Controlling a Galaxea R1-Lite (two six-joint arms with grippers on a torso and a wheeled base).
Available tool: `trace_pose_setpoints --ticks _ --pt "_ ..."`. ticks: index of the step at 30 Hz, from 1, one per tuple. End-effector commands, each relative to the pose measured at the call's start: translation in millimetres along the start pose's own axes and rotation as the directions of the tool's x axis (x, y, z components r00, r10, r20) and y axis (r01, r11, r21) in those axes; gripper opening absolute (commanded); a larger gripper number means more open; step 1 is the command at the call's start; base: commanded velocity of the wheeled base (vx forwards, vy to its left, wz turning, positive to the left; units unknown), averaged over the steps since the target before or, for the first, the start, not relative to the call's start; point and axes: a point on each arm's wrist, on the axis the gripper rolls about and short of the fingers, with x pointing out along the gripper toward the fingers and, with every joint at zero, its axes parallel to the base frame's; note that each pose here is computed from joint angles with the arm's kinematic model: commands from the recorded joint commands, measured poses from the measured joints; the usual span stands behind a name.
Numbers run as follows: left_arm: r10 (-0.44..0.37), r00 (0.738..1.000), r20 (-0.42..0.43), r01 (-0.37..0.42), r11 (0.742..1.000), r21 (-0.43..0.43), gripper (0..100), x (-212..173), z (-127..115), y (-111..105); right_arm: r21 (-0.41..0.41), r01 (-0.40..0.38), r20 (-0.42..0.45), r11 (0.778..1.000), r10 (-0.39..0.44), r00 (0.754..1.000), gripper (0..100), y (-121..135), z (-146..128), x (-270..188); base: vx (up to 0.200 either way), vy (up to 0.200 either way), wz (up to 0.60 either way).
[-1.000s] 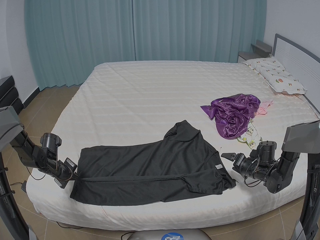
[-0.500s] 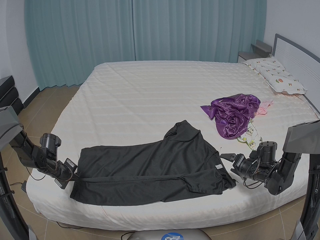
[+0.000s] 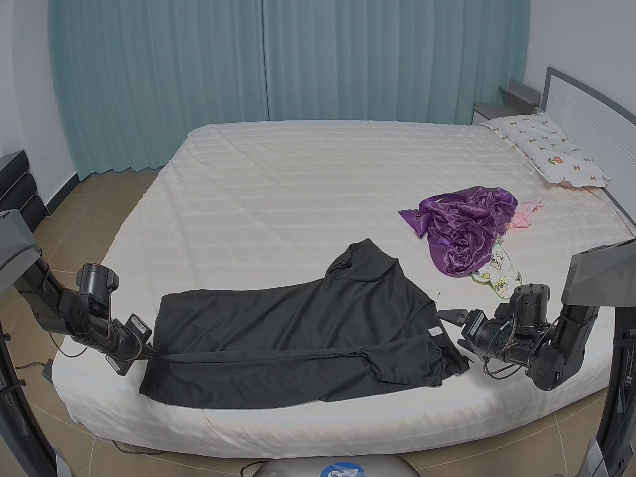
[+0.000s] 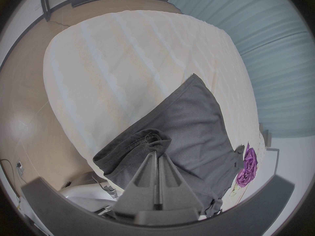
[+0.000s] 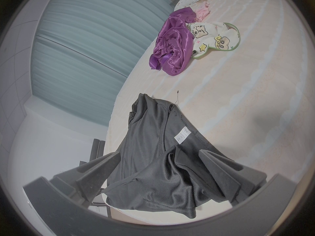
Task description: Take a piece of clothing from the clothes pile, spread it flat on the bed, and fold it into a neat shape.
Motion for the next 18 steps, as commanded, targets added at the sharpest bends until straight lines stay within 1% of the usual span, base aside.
trace_pose_setpoints --ticks 1,2,6,10,13,14,16,17,18 --pt "0.007 1.000 -0.008 -0.007 1.000 0.002 0 1.7 -1.2 3.1 0.000 0.003 -0.006 1.000 -0.003 1.000 100 -0.9 -1.4 0.1 0.000 0.000 0.00" --pt "0.005 1.000 -0.006 -0.005 1.000 0.003 100 1.6 -0.8 2.6 0.001 0.005 -0.006 1.000 -0.005 1.000 100 -1.1 -1.6 -0.1 0.000 0.000 0.00" --pt "-0.003 1.000 0.002 0.003 1.000 -0.006 100 2.8 2.2 1.6 0.001 0.005 -0.008 1.000 -0.005 1.000 100 -1.5 -1.9 0.1 0.000 0.000 0.00" --pt "-0.030 0.999 0.035 0.031 0.999 -0.018 100 0.1 9.3 2.2 0.001 0.004 -0.007 1.000 -0.004 1.000 100 -1.2 -1.8 -0.3 0.000 0.000 0.00" --pt "-0.035 0.999 0.031 0.036 0.999 -0.020 100 -2.1 9.2 4.2 0.001 0.005 -0.008 1.000 -0.005 1.000 100 -1.3 -1.9 -0.3 0.000 0.000 0.00" --pt "-0.047 0.999 0.010 0.047 0.999 -0.008 100 -5.2 7.0 5.5 0.000 0.004 -0.007 1.000 -0.004 1.000 100 -0.7 -2.0 -0.4 0.000 0.000 0.00" --pt "-0.039 0.999 -0.019 0.040 0.998 0.042 100 -7.3 0.3 11.7 0.001 0.008 -0.009 1.000 -0.008 1.000 100 -1.4 -2.8 -1.1 0.000 0.000 0.00" --pt "-0.011 0.999 -0.042 0.016 0.991 0.132 100 -5.7 -4.9 23.4 0.000 0.008 -0.009 1.000 -0.008 1.000 100 -1.2 -2.8 -1.5 0.000 0.000 0.00" --pt "-0.011 0.999 -0.042 0.016 0.991 0.132 100 -5.7 -4.9 23.4 0.000 0.008 -0.009 1.000 -0.008 1.000 100 -1.2 -2.8 -1.5 0.000 0.000 0.00"
